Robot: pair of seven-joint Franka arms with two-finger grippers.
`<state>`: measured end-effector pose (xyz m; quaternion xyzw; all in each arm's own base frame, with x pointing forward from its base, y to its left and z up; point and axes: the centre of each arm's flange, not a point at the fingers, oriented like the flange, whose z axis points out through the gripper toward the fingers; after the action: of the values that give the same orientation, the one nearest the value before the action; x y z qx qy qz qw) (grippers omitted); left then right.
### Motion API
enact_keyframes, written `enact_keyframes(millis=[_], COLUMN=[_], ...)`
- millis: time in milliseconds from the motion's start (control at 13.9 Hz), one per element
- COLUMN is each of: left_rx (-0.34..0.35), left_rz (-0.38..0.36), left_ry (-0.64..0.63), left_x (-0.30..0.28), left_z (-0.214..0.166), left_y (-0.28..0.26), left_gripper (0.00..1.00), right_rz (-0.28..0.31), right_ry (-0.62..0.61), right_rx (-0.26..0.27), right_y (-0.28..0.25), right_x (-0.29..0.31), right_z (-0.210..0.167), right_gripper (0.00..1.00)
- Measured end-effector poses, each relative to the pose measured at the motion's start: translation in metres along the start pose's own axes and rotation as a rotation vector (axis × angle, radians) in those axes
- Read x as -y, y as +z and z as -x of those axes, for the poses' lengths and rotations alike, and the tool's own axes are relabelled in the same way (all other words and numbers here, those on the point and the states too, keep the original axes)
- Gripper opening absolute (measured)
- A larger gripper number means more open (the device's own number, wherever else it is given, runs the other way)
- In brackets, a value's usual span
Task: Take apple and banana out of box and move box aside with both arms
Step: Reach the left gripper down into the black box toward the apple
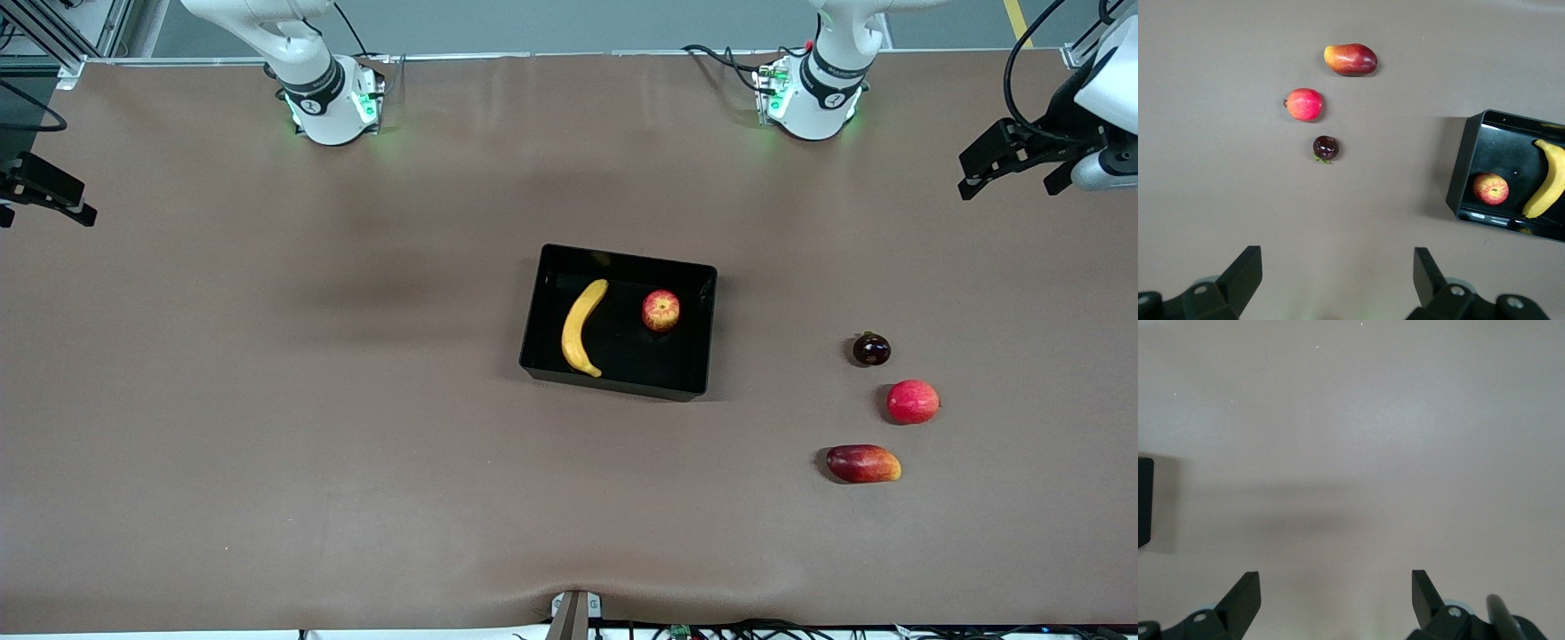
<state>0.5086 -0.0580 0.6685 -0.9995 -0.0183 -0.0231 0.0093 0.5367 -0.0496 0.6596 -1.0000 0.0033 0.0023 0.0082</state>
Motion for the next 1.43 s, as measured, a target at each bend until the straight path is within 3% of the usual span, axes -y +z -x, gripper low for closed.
enact_keyframes(millis=[430, 717, 932, 1435], left_rx=[0.0, -0.012, 0.028, 0.121], left_rz=[-0.001, -0.069, -0.077, -0.051], left_ry=[0.0, 0.02, 0.031, -0.174], left_x=[0.0, -0.005, -0.057, -0.22], left_z=[0.0, -0.003, -0.007, -0.021], left_y=[0.0, -0.003, 0.022, 0.156], left_gripper=[1.0, 1.0, 1.0, 1.0], right_rz=[0.0, 0.0, 0.0, 0.0], right_ry=[0.001, 0.001, 0.001, 0.003], right_rx=[0.001, 0.001, 0.002, 0.004], right_y=[0.0, 0.001, 0.001, 0.002], right_x=[0.0, 0.0, -0.001, -0.001], right_z=[0.0, 0.0, 0.0, -0.001], right_gripper=[1.0, 1.0, 1.0, 1.0])
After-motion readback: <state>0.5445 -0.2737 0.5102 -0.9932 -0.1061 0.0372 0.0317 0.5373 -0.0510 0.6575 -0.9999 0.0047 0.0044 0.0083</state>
